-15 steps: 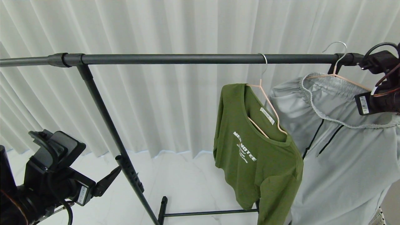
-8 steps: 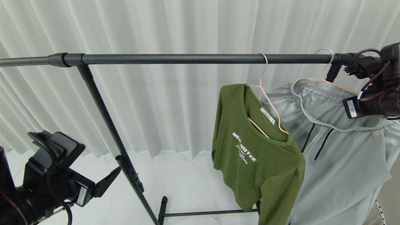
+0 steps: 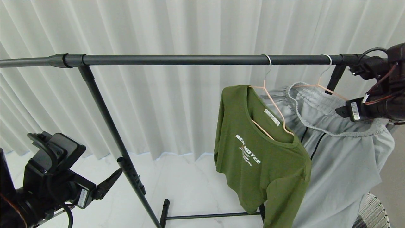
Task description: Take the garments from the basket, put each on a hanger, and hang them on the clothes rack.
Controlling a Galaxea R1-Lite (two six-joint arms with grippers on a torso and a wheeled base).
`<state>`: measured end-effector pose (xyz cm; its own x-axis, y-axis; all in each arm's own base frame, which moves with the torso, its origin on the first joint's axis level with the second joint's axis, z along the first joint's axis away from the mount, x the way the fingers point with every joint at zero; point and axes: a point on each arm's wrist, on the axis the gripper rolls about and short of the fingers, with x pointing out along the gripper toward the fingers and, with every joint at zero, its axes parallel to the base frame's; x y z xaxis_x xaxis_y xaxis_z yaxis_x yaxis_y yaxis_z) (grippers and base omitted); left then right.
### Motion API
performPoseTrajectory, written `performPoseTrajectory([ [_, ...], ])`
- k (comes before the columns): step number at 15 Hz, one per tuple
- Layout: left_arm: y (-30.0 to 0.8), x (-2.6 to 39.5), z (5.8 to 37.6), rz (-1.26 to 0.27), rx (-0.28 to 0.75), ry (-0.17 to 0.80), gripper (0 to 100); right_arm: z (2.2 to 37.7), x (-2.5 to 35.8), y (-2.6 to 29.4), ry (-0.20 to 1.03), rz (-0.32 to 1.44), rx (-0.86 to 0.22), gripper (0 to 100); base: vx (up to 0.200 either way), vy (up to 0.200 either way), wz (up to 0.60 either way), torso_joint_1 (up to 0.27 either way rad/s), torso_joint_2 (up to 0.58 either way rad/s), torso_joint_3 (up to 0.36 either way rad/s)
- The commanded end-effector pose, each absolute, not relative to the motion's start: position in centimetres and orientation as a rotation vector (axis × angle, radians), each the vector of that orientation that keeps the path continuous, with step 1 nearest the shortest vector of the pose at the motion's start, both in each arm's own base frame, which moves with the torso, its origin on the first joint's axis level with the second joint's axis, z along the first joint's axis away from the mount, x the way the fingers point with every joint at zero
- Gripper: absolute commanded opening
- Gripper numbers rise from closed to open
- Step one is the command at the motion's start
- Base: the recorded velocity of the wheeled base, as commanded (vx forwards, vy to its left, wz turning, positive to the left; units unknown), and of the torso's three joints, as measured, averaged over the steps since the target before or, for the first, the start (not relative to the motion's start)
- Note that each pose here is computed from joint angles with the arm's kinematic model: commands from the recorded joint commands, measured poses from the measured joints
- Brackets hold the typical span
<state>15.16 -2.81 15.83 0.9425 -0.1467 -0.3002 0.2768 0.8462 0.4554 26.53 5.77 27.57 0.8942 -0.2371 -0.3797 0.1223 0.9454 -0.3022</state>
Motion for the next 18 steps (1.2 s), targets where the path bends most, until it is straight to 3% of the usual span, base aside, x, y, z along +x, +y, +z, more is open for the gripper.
performPoseTrajectory([
  [1,-2.7,15.0,16.0,-0.218,0.515,0.251,100,29.3,24.0,5.2,0.364,-0.188,-0.254,100,0.0,0.0,0.0,0.0,0.0,0.0],
  [6,-2.3,14.7,16.4,-0.135,0.509,0.242,100,30.9,17.2,3.5,0.25,-0.185,-0.212,100,0.0,0.0,0.0,0.0,0.0,0.0],
  [11,-0.8,13.6,16.1,-0.035,0.494,0.257,100,29.6,14.3,2.7,0.139,-0.191,-0.174,100,0.0,0.0,0.0,0.0,0.0,0.0],
  [18,-0.1,10.6,14.6,0.008,0.491,0.253,100,27.7,12.5,2.2,0.083,-0.201,-0.159,100,-0.2,0.0,0.0,0.002,0.0,0.002],
])
